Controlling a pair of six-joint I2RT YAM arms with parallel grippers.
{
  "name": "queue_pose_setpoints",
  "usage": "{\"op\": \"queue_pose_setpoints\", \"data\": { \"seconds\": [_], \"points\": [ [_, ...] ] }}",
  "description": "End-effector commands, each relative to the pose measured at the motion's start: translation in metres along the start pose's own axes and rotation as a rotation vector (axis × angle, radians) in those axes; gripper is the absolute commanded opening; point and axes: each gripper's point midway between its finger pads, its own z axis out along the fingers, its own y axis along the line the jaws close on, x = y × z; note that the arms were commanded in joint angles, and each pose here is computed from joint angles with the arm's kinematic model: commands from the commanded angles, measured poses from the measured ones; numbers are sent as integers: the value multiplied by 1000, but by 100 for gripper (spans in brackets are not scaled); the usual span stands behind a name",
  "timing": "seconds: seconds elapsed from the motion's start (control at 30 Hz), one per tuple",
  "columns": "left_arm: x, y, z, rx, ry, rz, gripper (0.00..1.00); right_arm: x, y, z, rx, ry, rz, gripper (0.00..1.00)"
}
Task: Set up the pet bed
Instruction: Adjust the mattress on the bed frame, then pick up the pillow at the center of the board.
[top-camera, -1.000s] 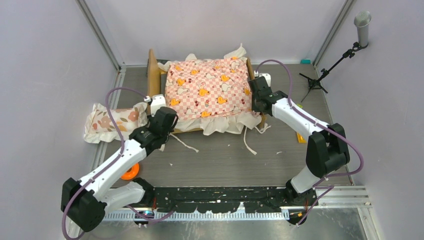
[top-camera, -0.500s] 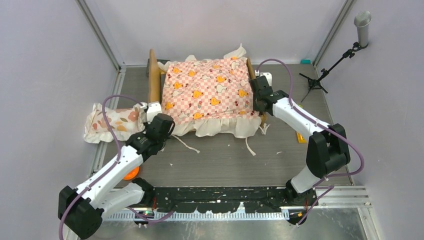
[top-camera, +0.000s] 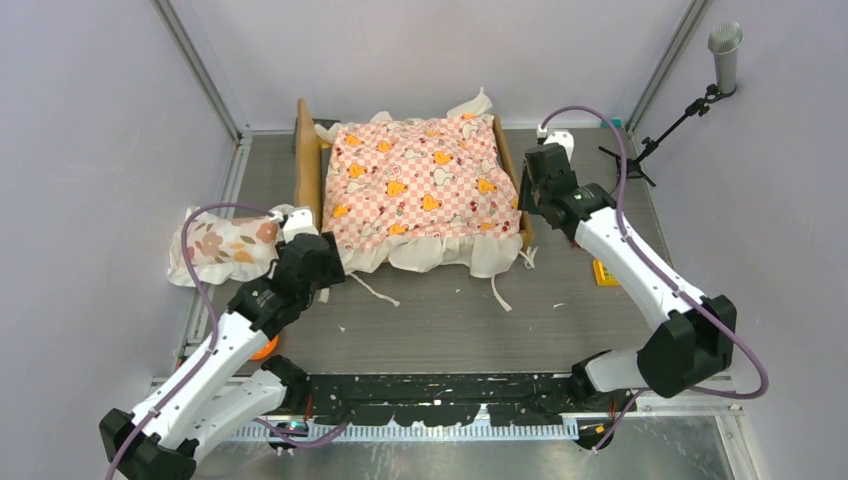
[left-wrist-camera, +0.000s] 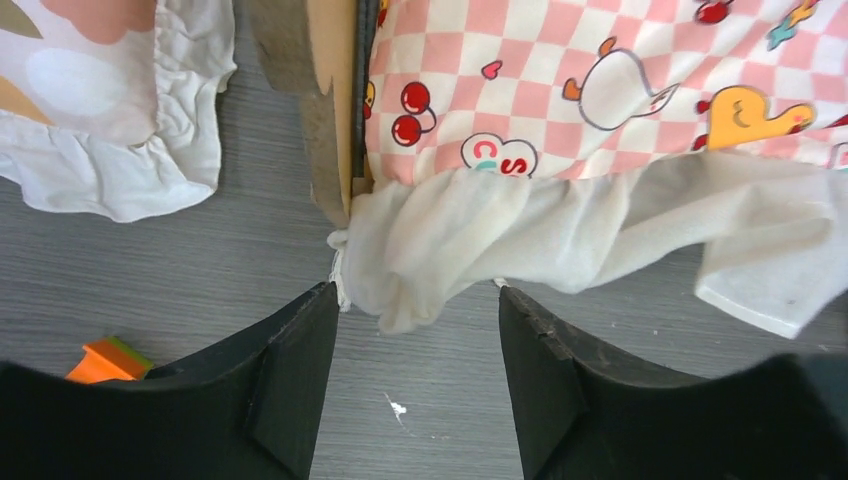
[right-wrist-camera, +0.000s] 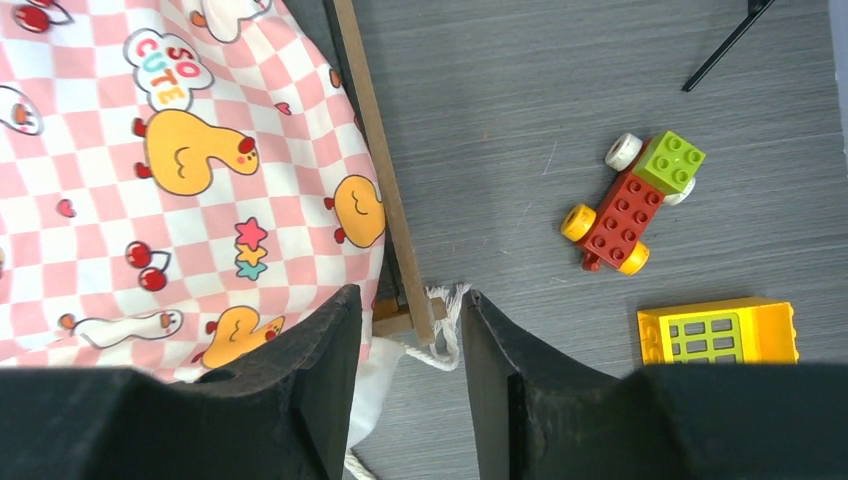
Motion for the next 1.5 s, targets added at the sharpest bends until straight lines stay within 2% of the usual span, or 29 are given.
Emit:
{"op": "queue_pose_setpoints", "data": {
  "seconds": [0.0, 0.13, 0.2, 0.27, 0.4, 0.57, 0.77, 0.9, 1.0, 1.13, 1.47],
  "points": [
    [-52, 0, -36, 36, -129, -73, 64, -26, -5, -31, -33, -89, 68, 47],
    [-103, 18, -80, 24, -304, -118, 65, -26, -6, -42, -55, -97, 79, 48],
    [-123, 30, -94, -46, -337, -111, 66, -24, -6, -45, -65, -97, 81, 48],
    [-142, 35, -96, -126, -350, -100, 73, -23, -6, -47, -74, -97, 82, 48],
    [-159, 41, -62, -256, -280, -112, 86, -18, 0, -48, -107, -83, 86, 48],
    [-168, 112, -10, -395, -206, -416, 90, -6, 6, -44, -141, -53, 88, 48],
    [-154, 194, 25, -518, -203, -748, 91, 4, 14, -38, -172, -19, 84, 48],
    [-130, 219, 52, -597, -177, -874, 95, 9, 14, -35, -173, -7, 80, 48],
    [-113, 231, 70, -681, -103, -911, 99, 12, 16, -34, -179, 1, 79, 48],
    [-94, 236, 102, -698, -8, -922, 100, 13, 17, -34, -187, 7, 79, 48],
    [-60, 252, 139, -780, 68, -931, 100, 14, 17, -33, -183, 11, 82, 48]
  ]
}}
